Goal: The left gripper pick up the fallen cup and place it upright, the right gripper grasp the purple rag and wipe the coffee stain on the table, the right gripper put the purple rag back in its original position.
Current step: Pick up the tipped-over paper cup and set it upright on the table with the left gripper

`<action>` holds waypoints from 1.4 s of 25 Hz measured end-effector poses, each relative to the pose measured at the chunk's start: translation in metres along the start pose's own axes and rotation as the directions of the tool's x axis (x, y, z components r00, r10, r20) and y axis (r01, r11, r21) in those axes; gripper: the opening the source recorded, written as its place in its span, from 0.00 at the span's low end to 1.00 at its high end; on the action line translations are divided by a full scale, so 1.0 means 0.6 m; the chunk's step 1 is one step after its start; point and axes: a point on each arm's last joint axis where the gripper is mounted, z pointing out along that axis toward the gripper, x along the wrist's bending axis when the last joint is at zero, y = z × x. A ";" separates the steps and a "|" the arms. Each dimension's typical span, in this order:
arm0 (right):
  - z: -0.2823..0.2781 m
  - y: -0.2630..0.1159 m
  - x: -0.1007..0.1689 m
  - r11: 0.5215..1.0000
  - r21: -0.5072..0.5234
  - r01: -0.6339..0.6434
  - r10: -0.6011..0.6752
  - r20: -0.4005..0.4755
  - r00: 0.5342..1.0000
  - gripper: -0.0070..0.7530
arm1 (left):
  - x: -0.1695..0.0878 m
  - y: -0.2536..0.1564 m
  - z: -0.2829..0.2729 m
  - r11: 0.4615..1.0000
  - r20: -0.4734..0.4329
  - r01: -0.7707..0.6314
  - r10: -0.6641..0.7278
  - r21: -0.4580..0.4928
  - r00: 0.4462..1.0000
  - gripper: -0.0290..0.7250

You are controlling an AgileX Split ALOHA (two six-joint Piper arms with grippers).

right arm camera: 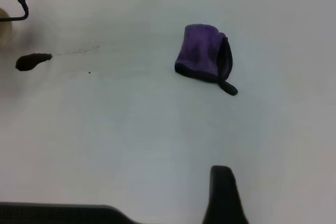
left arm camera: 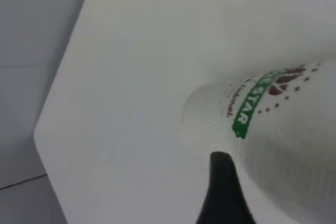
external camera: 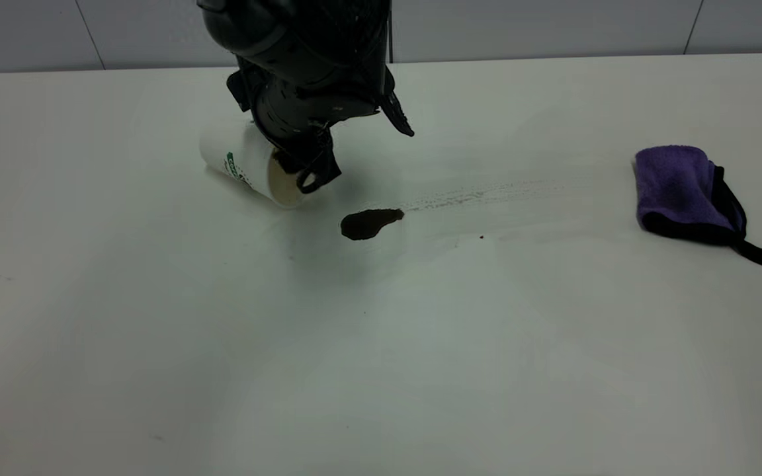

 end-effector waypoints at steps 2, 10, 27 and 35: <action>0.000 0.000 0.000 1.000 0.000 0.000 0.000 -0.001 1.000 0.75 | 0.011 -0.006 0.011 1.000 -0.036 -0.010 0.010 0.014 0.999 0.65; 0.000 0.000 0.000 1.000 0.000 -0.001 0.001 -0.003 1.000 0.75 | 0.068 -0.010 0.000 0.998 -0.059 0.042 -0.039 0.052 0.997 0.06; 0.000 0.000 0.000 1.000 0.000 -0.001 0.001 -0.003 1.000 0.75 | 0.309 -0.122 0.004 0.831 0.617 0.493 -0.534 0.257 0.578 0.05; 0.000 0.000 0.000 1.000 0.000 -0.001 0.001 -0.003 1.000 0.75 | 0.277 -0.165 0.094 0.738 0.701 0.562 -0.622 0.374 0.349 0.06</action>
